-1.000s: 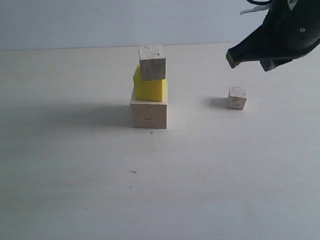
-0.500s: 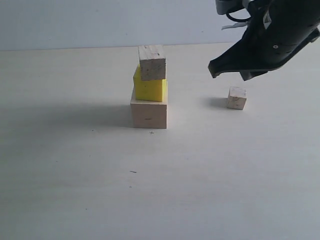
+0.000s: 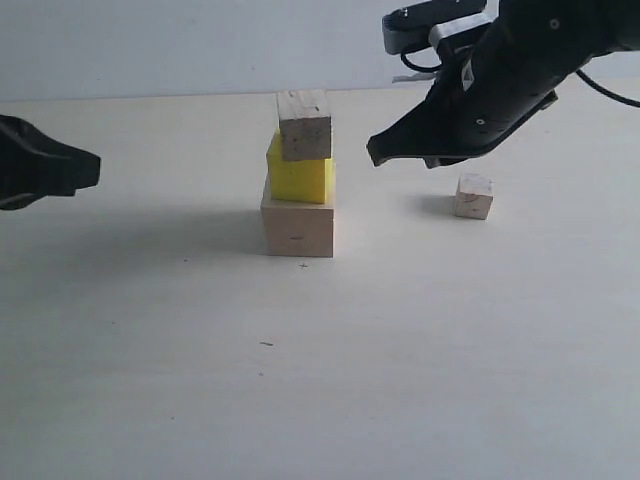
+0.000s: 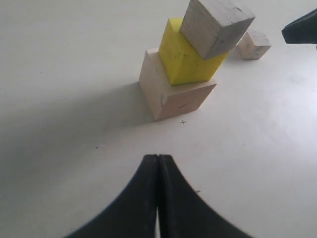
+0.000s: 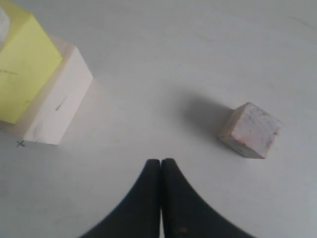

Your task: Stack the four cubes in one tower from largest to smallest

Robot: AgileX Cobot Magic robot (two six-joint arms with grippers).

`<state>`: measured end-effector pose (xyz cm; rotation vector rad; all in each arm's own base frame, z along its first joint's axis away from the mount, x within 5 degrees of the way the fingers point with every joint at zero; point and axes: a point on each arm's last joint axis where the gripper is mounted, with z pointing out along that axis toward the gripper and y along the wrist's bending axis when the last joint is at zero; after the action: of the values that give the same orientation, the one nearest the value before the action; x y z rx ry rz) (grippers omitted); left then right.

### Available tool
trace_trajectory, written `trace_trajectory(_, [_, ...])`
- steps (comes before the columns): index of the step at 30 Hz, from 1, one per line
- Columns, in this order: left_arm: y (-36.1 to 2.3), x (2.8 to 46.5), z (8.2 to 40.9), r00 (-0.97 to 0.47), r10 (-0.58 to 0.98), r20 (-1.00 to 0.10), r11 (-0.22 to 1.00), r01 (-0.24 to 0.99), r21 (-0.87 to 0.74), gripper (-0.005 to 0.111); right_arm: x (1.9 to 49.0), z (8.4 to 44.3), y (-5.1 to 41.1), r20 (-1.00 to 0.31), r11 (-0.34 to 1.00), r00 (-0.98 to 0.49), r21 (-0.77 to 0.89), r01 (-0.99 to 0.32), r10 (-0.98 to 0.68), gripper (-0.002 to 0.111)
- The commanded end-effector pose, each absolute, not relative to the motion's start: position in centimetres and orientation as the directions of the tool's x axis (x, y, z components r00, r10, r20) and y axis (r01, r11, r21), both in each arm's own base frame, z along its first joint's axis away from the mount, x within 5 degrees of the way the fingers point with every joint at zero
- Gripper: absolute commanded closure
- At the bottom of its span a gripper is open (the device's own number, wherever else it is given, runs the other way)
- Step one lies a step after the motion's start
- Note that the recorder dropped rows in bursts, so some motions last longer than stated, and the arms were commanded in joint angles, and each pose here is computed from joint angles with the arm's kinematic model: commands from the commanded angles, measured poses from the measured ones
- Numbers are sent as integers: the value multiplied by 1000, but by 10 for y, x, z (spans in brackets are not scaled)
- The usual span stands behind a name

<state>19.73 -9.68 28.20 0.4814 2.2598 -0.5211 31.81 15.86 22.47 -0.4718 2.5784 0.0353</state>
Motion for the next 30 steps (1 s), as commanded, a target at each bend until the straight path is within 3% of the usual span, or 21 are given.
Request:
trace_trajectory(1, [-104, 219, 274, -678, 180, -712, 848, 474, -237, 107, 337, 202, 146, -488, 943, -812, -77, -324, -319, 108])
trace_trajectory(15, [-111, 242, 253, -712, 206, -671, 859, 460, -224, 107, 359, 202, 152, -598, 885, -765, 191, -424, -238, 108])
trace_trajectory(30, [-110, 243, 253, -705, 207, -679, 861, 461, -216, 107, 373, 182, 174, -587, 813, -792, 372, -447, -167, 108])
